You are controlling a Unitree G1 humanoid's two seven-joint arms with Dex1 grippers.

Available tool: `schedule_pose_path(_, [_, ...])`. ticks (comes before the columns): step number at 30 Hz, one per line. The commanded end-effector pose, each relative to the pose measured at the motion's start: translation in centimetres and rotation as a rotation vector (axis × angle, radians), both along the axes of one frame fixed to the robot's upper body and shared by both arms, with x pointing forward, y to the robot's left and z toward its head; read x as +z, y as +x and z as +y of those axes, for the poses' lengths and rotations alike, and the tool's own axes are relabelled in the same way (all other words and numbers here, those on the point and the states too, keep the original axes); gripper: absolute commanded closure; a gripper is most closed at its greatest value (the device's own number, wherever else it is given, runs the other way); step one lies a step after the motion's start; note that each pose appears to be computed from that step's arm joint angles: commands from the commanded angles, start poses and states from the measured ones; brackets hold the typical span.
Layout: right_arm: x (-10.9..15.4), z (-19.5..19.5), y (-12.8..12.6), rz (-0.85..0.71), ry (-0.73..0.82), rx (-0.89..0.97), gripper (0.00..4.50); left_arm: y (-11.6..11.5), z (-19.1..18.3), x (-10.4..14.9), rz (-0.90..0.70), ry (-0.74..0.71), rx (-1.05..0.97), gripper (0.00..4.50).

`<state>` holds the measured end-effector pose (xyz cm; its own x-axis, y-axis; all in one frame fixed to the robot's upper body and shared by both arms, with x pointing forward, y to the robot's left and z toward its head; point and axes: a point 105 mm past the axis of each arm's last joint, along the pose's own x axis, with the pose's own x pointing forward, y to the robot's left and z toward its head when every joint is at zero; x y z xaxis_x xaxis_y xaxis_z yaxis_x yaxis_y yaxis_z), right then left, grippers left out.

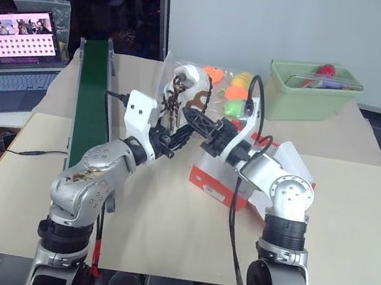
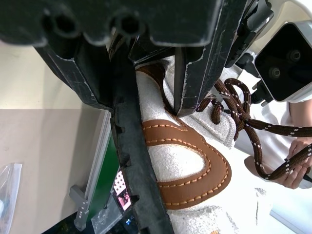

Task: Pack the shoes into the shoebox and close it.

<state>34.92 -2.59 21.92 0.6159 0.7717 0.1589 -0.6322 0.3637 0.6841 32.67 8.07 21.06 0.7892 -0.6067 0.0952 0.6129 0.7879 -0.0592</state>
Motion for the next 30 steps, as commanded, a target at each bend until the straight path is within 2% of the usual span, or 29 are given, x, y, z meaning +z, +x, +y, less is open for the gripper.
schedule_pose_path(1, [2.1, -0.5, -0.1, -0.072, 0.046, -0.034, 2.97, -1.0, -1.3, 1.3, -0.047, -0.024, -0.075, 2.25])
schedule_pose_path(7, [2.4, -0.4, -0.4, -0.083, 0.048, -0.03, 3.39, -1.0, -1.2, 1.2, -0.046, -0.023, -0.073, 2.25])
schedule_pose_path(17, [2.2, -0.2, -0.6, -0.076, 0.039, -0.02, 3.53, -1.1, -0.9, 0.9, -0.034, -0.026, -0.072, 2.25])
schedule_pose_path(22, [2.2, -0.2, -0.5, -0.071, 0.048, -0.024, 3.53, -1.2, -0.9, 1.1, -0.048, -0.013, -0.078, 0.51])
schedule_pose_path(25, [2.3, -0.5, -0.3, -0.068, 0.062, -0.043, 3.53, -1.2, -0.7, 1.4, -0.062, -0.026, -0.071, 0.51])
schedule_pose_path(30, [3.0, -2.4, 1.3, -0.072, 0.091, -0.2, 3.53, -1.8, -0.5, 1.3, -0.077, 0.004, -0.078, 0.51])
